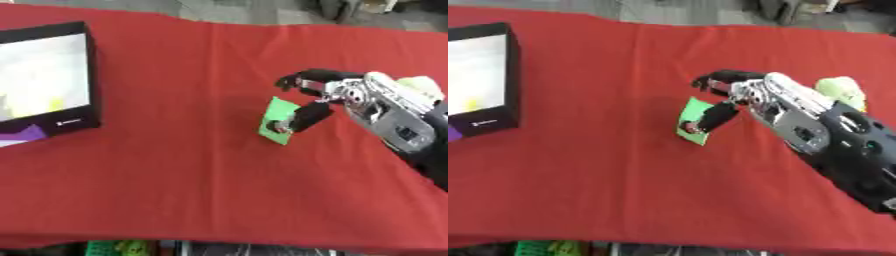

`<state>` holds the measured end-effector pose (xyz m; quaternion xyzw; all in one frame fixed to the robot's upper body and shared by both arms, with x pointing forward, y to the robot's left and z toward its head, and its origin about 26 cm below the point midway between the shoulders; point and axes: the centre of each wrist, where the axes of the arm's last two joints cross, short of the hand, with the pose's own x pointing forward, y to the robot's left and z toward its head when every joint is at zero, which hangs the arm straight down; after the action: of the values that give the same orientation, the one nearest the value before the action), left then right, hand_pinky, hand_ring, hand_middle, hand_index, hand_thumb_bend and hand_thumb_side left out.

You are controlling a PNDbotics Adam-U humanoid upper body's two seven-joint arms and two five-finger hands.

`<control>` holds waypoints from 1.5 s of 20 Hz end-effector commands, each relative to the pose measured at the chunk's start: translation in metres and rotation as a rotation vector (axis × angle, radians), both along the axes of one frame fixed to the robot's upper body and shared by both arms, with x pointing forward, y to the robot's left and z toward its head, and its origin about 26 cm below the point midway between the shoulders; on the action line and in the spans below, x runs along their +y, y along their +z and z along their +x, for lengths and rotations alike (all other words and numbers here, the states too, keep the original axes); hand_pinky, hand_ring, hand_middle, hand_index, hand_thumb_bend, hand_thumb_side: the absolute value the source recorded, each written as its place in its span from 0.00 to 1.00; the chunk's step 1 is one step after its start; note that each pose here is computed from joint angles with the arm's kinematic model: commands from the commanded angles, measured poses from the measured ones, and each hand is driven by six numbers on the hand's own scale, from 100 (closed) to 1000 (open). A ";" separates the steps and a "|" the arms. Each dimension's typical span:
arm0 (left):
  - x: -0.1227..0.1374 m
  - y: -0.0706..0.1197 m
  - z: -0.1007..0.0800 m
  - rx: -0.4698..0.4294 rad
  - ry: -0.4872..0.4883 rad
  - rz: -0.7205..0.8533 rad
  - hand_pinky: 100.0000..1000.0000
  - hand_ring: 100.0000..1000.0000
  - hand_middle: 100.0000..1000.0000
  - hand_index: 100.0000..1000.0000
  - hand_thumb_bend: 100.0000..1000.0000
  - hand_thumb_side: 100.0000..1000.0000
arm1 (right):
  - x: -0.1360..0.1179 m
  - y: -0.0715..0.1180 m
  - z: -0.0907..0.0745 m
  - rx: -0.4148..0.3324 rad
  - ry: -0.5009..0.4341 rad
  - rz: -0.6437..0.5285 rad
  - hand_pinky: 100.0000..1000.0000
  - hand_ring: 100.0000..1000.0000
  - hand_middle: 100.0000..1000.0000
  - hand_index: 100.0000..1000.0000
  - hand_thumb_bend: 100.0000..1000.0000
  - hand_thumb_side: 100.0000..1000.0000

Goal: Pick up the objects with one hand, pass them to the other hand, and then place them into the box on the other side of the table.

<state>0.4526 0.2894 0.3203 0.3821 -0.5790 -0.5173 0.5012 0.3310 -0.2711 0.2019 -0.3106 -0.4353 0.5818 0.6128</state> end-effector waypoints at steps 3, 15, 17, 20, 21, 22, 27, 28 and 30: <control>0.003 0.015 -0.005 -0.040 0.003 0.002 0.86 0.81 0.74 0.78 0.00 0.81 | -0.009 0.002 0.005 0.255 -0.205 0.056 0.97 0.99 0.90 0.98 0.34 0.47; 0.005 0.014 -0.004 -0.040 0.012 0.005 0.86 0.81 0.74 0.78 0.00 0.80 | -0.017 -0.008 0.011 0.281 -0.229 0.056 0.97 0.99 0.85 0.95 0.35 0.46; 0.005 0.014 -0.004 -0.040 0.013 0.005 0.86 0.81 0.74 0.78 0.00 0.80 | -0.018 -0.010 0.012 0.287 -0.237 0.056 0.96 0.99 0.84 0.94 0.36 0.46; 0.005 0.014 -0.004 -0.039 0.015 0.005 0.86 0.81 0.74 0.78 0.00 0.81 | -0.020 -0.013 0.013 0.293 -0.242 0.057 0.96 0.99 0.83 0.94 0.36 0.46; 0.005 0.014 -0.004 -0.039 0.014 0.005 0.86 0.81 0.74 0.78 0.00 0.81 | -0.020 -0.014 0.014 0.294 -0.243 0.057 0.96 0.99 0.83 0.93 0.36 0.46; 0.005 0.014 -0.004 -0.039 0.014 0.005 0.86 0.81 0.74 0.78 0.00 0.81 | -0.020 -0.014 0.014 0.296 -0.243 0.058 0.96 0.99 0.83 0.93 0.36 0.46; 0.004 0.014 -0.004 -0.040 0.011 0.003 0.86 0.81 0.74 0.78 0.00 0.81 | -0.022 -0.019 0.015 0.304 -0.252 0.060 0.96 0.98 0.80 0.90 0.35 0.44; 0.004 0.014 -0.004 -0.040 0.012 0.003 0.86 0.81 0.74 0.78 0.00 0.81 | -0.023 -0.019 0.015 0.304 -0.255 0.060 0.96 0.98 0.80 0.89 0.35 0.44; 0.004 0.014 -0.004 -0.039 0.013 0.004 0.86 0.81 0.74 0.78 0.00 0.81 | -0.023 -0.020 0.016 0.301 -0.259 0.062 0.95 0.98 0.78 0.88 0.35 0.43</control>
<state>0.4521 0.2888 0.3208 0.3839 -0.5795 -0.5167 0.4999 0.3460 -0.2896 0.1747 -0.2966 -0.3965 0.5621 0.6625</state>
